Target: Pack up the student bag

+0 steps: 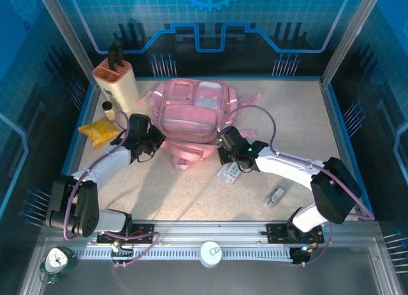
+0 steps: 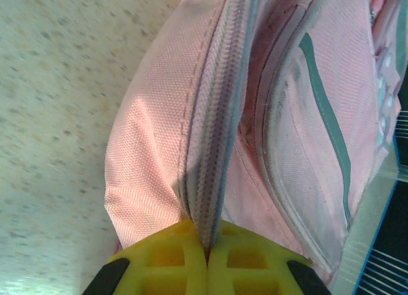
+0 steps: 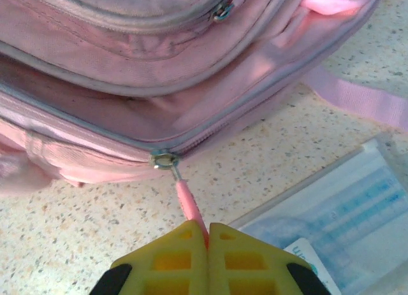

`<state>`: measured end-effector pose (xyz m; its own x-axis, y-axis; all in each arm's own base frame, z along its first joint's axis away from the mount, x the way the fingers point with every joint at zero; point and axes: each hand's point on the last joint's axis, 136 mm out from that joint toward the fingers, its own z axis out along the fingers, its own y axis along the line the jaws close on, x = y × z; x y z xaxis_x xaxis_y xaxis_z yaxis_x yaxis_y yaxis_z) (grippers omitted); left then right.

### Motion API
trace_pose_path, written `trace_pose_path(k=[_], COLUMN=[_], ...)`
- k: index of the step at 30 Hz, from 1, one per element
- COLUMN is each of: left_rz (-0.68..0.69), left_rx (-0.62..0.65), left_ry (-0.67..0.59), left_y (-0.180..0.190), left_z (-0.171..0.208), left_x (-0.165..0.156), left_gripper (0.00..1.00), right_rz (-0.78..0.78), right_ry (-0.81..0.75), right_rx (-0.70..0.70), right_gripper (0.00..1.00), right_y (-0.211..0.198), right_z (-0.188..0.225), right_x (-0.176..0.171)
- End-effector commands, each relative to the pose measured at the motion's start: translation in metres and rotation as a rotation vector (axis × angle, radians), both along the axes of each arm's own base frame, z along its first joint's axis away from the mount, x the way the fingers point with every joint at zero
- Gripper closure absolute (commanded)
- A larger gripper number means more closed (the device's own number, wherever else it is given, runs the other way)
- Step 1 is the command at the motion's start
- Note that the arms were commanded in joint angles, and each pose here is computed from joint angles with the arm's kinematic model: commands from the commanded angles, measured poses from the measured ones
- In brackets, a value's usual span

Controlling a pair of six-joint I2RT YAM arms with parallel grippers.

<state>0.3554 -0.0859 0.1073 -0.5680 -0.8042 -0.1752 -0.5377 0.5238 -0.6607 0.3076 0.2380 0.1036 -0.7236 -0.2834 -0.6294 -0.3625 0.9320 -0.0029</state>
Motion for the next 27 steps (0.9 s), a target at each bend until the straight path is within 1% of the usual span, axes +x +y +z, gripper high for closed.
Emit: trace_pose_path(k=[1, 2, 4, 6, 8, 11, 13, 16, 18, 19, 21, 23, 24, 27], left_rz=[-0.076, -0.083, -0.072, -0.044, -0.012, 0.021, 0.03, 0.008, 0.011, 0.019, 0.042, 0.073, 0.098, 0.144], left_rx=[0.049, 0.062, 0.071, 0.013, -0.056, -0.157, -0.199, -0.225, -0.238, -0.247, -0.221, -0.205, -0.2, -0.152], left_ry=[-0.064, -0.05, -0.033, -0.05, -0.072, -0.052, -0.035, 0.003, 0.031, 0.04, 0.071, 0.132, 0.158, 0.175], left_y=[0.009, 0.011, 0.014, 0.004, -0.019, -0.058, -0.081, -0.118, -0.137, -0.145, -0.151, -0.153, -0.151, -0.139], left_z=[0.023, 0.024, 0.028, 0.029, 0.029, 0.018, 0.015, 0.013, 0.008, 0.005, -0.005, -0.022, -0.03, -0.046], left_x=[0.012, 0.012, 0.005, -0.009, -0.028, -0.052, -0.056, -0.048, -0.04, -0.035, -0.03, -0.029, -0.029, -0.03], left_gripper=[1.0, 0.92, 0.68, 0.54, 0.43, 0.34, 0.26, 0.2, 0.17, 0.17, 0.17, 0.2, 0.23, 0.31], right_rz=[0.058, 0.082, 0.112, 0.123, 0.138, 0.136, 0.138, 0.136, 0.142, 0.149, 0.149, 0.142, 0.144, 0.152], right_ry=[0.02, 0.022, 0.02, 0.045, 0.081, 0.087, 0.096, 0.108, 0.103, 0.094, 0.094, 0.116, 0.122, 0.122], right_rx=[-0.008, 0.015, 0.038, 0.081, 0.124, 0.093, 0.11, 0.106, 0.113, 0.117, 0.114, 0.132, 0.151, 0.175], right_gripper=[1.0, 1.0, 1.0, 1.0, 1.0, 1.0, 1.0, 1.0, 1.0, 1.0, 1.0, 1.0, 1.0, 1.0], right_y=[0.008, 0.018, 0.03, 0.037, 0.043, 0.041, 0.041, 0.04, 0.041, 0.043, 0.043, 0.043, 0.045, 0.049], right_z=[-0.001, 0.002, 0.006, 0.004, -0.004, -0.012, -0.016, -0.022, -0.022, -0.022, -0.026, -0.03, -0.031, -0.034], right_x=[-0.011, -0.012, -0.014, -0.015, -0.017, -0.016, -0.015, -0.013, -0.011, -0.01, -0.006, -0.002, -0.001, 0.004])
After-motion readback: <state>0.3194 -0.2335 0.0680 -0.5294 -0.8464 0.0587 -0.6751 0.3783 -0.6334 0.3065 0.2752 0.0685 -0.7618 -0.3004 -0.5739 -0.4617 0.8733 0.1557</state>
